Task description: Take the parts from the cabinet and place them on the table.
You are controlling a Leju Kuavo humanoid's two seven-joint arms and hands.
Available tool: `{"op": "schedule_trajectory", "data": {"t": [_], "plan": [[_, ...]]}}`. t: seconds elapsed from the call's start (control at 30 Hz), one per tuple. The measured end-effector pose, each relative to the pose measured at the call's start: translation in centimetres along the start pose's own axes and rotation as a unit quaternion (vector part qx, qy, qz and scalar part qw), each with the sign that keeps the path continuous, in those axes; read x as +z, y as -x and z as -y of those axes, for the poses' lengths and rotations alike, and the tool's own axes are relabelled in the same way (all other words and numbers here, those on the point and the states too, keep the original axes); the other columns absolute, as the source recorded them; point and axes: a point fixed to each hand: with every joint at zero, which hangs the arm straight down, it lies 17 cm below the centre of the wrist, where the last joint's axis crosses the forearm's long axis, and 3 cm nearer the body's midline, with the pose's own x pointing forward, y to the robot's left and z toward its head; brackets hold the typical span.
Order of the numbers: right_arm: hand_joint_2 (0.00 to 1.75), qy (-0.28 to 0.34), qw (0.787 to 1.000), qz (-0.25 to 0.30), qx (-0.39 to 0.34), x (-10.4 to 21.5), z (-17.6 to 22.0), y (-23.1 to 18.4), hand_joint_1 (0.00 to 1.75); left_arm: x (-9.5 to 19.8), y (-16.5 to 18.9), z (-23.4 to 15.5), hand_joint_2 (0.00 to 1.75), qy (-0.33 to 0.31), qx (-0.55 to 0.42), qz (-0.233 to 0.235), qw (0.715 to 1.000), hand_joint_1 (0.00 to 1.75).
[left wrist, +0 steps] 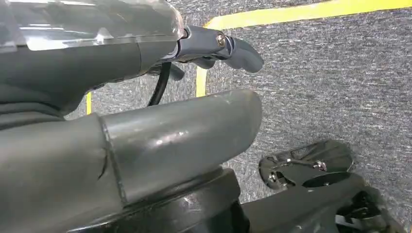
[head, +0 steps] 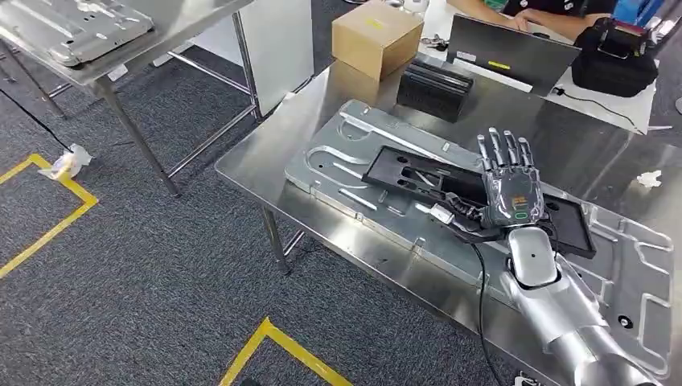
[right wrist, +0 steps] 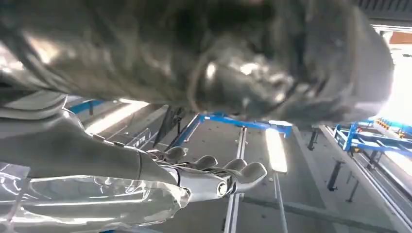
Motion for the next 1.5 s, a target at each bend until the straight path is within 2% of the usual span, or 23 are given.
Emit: {"op": "schedule_trajectory", "data": {"t": [0.2,1.5], "plan": [[0.00,-0.011,1.000,0.002,-0.003,0.9,-0.8,-0.5,0.00,0.0,0.0,0.0,0.00,0.001,0.000,0.000,1.000,0.00],[0.00,-0.016,1.000,0.013,-0.019,1.2,-1.1,-1.3,0.00,0.0,-0.2,0.1,0.00,0.000,-0.006,-0.001,1.000,0.00]]}}
